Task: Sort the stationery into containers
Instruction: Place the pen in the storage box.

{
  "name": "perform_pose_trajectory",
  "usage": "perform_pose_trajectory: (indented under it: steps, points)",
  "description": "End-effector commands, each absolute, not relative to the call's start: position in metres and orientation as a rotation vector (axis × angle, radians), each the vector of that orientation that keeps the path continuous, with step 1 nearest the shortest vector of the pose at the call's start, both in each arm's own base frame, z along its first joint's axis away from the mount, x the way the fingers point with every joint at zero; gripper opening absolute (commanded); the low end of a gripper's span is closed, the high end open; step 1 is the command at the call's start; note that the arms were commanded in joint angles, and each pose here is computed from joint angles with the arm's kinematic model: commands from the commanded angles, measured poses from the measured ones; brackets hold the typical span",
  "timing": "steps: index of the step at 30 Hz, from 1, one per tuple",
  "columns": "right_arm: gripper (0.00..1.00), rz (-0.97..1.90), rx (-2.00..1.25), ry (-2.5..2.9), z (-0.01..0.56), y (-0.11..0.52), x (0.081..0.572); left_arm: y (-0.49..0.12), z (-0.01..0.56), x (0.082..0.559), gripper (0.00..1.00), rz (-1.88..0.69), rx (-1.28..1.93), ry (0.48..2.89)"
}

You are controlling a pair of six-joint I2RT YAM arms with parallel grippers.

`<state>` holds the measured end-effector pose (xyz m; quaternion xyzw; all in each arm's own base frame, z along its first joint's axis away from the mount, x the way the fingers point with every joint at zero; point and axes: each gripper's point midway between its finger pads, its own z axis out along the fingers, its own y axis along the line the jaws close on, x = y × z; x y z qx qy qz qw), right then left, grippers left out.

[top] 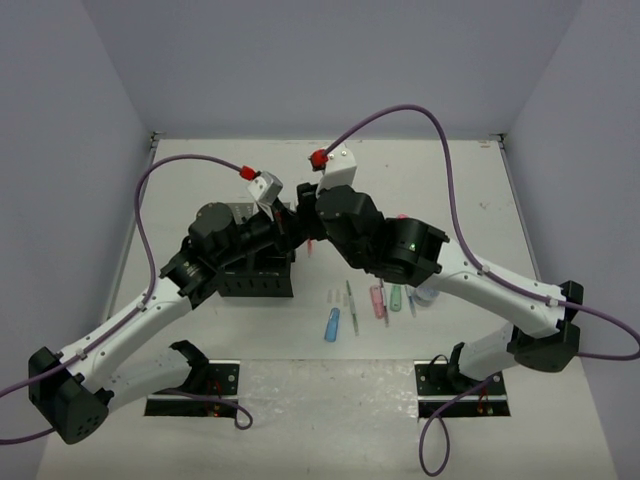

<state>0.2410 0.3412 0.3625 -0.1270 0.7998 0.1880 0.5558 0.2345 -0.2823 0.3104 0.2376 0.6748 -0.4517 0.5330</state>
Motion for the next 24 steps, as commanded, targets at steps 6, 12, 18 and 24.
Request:
perform_pose_trajectory:
  steps: [6,12,18,24]
  points:
    - [0.99,0.462,-0.172,1.735,0.443,0.281,0.237,-0.216,0.316,0.337,0.0,-0.491,0.142,1.609]
    - [0.99,0.549,-0.045,1.674,0.452,0.204,0.21,-0.178,0.298,0.39,0.0,-0.194,0.008,1.566]
    - [0.99,0.634,-0.054,1.701,0.409,0.176,0.185,-0.164,0.28,0.406,0.0,-0.124,-0.048,1.454]
    - [0.99,0.675,-0.036,1.737,0.371,0.161,0.173,-0.16,0.245,0.403,0.0,-0.157,-0.095,1.475]
